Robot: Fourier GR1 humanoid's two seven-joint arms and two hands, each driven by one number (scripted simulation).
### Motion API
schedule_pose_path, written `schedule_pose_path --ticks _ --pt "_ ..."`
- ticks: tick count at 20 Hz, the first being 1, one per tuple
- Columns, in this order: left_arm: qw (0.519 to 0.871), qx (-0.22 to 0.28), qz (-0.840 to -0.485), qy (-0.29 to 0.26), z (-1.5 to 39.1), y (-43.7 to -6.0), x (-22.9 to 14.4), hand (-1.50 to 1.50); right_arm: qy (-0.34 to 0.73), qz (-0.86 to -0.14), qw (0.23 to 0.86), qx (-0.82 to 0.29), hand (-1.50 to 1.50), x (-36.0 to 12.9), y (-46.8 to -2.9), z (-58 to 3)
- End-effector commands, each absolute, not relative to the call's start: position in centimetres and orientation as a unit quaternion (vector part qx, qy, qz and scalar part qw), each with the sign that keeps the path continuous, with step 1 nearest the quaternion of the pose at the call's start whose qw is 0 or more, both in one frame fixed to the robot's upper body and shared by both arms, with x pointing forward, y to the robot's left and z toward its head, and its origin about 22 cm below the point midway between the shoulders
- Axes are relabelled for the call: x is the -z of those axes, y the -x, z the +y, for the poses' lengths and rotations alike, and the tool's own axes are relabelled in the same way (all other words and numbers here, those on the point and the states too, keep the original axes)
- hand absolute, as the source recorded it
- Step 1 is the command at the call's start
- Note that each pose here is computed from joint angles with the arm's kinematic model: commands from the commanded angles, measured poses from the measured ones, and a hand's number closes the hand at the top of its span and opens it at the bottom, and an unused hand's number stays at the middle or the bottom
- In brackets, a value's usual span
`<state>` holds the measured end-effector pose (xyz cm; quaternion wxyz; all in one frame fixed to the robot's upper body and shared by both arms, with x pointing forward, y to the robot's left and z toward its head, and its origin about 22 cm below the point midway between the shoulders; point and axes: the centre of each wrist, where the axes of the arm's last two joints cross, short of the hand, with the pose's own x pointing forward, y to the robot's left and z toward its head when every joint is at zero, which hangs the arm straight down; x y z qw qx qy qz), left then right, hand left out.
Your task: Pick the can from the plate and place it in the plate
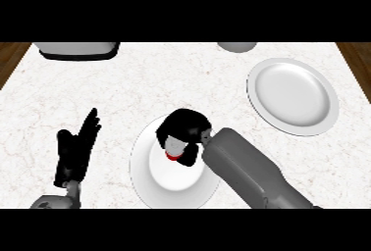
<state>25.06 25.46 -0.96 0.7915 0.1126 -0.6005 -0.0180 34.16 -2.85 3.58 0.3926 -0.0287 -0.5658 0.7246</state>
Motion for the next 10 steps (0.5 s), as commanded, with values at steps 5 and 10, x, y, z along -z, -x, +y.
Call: schedule_pose_path --ticks 5,10 --pt "0.79 0.012 -0.602 -0.115 24.8 -24.7 1.4 0.0 0.19 -0.611 0.472 -0.607 1.5 -5.3 -37.3 -6.4" --pt "0.791 0.007 -0.599 -0.124 25.9 -24.5 0.9 0.0 0.359 -0.567 0.602 -0.433 1.5 -5.1 -39.7 -11.7"
